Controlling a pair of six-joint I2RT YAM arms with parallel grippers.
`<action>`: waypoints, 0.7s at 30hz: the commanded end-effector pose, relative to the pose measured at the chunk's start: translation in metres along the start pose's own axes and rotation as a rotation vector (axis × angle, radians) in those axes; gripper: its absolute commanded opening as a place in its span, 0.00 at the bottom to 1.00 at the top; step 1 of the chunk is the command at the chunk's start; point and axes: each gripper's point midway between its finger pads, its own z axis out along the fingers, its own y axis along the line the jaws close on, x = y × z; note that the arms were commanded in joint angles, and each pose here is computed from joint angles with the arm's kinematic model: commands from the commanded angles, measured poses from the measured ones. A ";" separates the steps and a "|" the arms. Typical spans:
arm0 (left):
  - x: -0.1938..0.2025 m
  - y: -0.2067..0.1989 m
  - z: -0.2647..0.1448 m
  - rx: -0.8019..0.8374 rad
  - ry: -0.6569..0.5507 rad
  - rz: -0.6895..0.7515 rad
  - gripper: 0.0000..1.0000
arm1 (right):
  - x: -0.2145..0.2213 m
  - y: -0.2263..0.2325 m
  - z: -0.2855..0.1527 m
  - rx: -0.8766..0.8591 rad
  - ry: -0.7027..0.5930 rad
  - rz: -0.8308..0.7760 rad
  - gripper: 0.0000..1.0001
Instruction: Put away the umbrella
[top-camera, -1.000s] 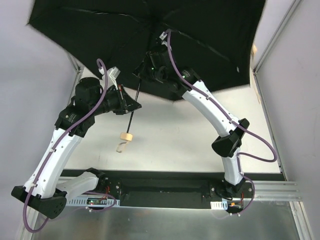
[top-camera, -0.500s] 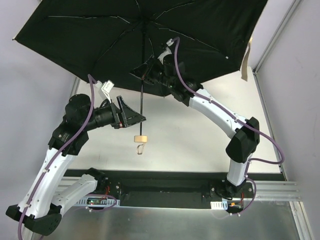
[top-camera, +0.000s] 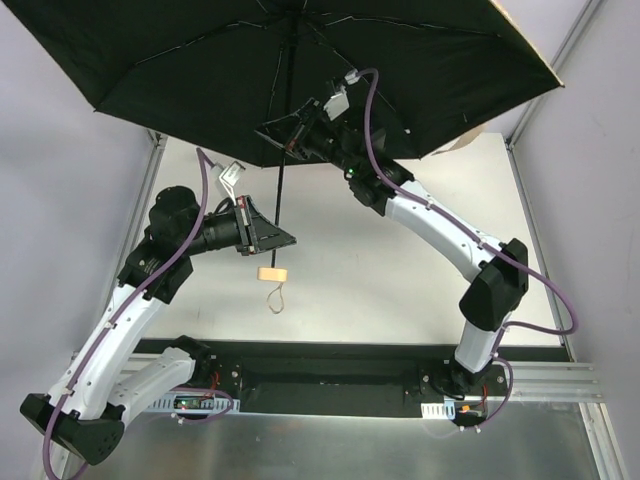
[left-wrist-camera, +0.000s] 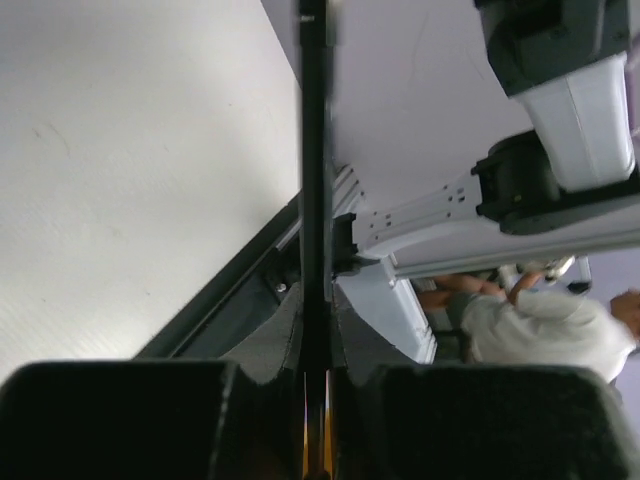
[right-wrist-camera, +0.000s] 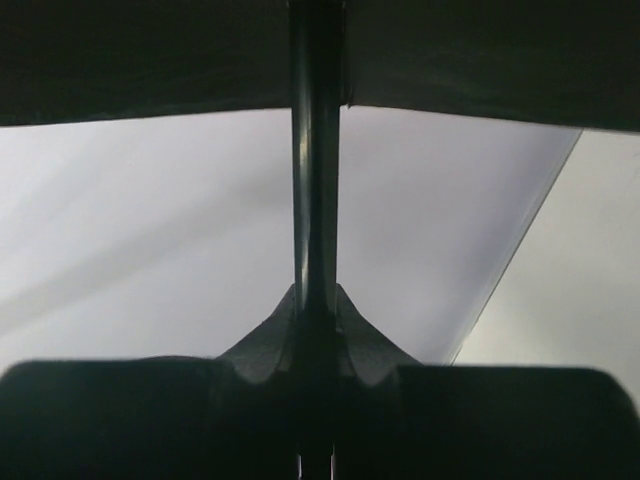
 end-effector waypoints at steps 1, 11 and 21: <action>-0.012 -0.019 -0.005 0.047 -0.026 0.141 0.00 | -0.029 0.077 -0.038 -0.169 -0.075 -0.056 0.00; -0.015 -0.014 -0.010 -0.191 -0.076 0.327 0.00 | -0.067 -0.034 -0.080 0.646 -0.166 -0.310 0.73; 0.005 -0.001 0.005 -0.238 -0.011 0.320 0.00 | -0.124 -0.071 -0.112 0.843 -0.269 -0.332 0.92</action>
